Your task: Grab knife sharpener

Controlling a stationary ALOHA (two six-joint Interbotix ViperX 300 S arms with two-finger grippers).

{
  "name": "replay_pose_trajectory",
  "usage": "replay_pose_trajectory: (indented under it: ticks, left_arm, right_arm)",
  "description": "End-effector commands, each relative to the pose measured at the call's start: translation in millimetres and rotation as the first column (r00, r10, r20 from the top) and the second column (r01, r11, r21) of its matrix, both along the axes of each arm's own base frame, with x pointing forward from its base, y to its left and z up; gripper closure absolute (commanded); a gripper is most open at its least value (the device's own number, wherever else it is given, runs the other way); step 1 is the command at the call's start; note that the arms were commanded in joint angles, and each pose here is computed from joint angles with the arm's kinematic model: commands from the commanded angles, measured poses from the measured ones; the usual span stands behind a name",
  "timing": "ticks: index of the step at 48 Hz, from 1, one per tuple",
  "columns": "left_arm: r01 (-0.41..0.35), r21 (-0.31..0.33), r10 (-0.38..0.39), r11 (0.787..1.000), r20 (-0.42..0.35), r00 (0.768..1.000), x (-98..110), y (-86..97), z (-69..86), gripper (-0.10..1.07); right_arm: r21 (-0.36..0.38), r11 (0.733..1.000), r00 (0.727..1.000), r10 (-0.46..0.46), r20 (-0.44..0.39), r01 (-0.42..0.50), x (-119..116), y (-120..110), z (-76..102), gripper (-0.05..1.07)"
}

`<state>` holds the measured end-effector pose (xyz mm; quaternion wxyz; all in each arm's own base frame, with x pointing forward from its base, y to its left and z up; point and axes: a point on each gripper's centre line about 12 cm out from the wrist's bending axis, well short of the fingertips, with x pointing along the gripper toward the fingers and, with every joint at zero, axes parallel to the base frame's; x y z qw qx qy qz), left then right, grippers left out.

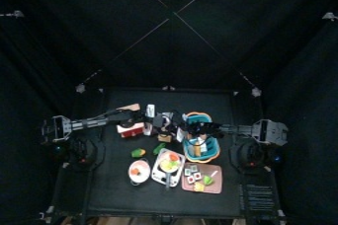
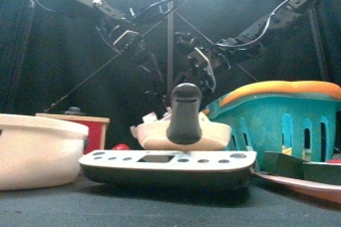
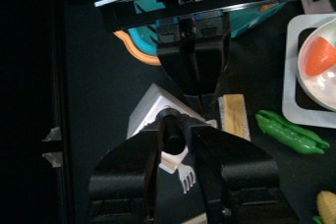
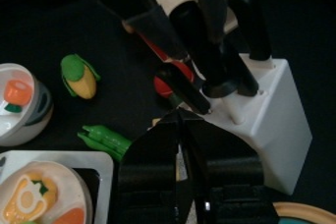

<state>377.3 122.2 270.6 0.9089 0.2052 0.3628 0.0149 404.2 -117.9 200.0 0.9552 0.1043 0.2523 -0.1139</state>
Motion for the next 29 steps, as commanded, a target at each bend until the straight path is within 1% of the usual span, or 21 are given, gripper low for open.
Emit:
replay_pose_trajectory:
  ticks: [1,8,16,23,29]
  left_arm:
    - [-0.006,0.002,0.006,1.000,0.040,0.999,1,-0.1,11.8,0.33]
    - [-0.011,-0.020,0.012,1.000,0.045,0.999,-1,-1.8,12.0,0.33]
    - [-0.012,-0.023,0.014,1.000,0.050,0.999,-3,-3.0,13.3,0.33]
    - [-0.013,-0.028,0.015,1.000,0.056,0.998,-6,-4.7,14.8,0.33]
    - [-0.008,-0.027,0.010,1.000,0.064,0.998,-7,-7.2,18.2,0.33]
  right_arm:
    - [-0.001,1.000,0.999,-0.018,0.032,0.018,4,-6,11.7,0.70]
    - [0.020,0.999,0.999,-0.047,0.027,0.046,5,-14,6.9,0.70]
    - [0.039,0.997,0.997,-0.075,0.028,0.074,4,-20,4.9,0.70]
    - [0.042,0.996,0.996,-0.084,0.013,0.083,5,-23,-1.0,0.70]
    - [0.040,0.995,0.996,-0.092,0.007,0.092,6,-25,-1.8,0.70]
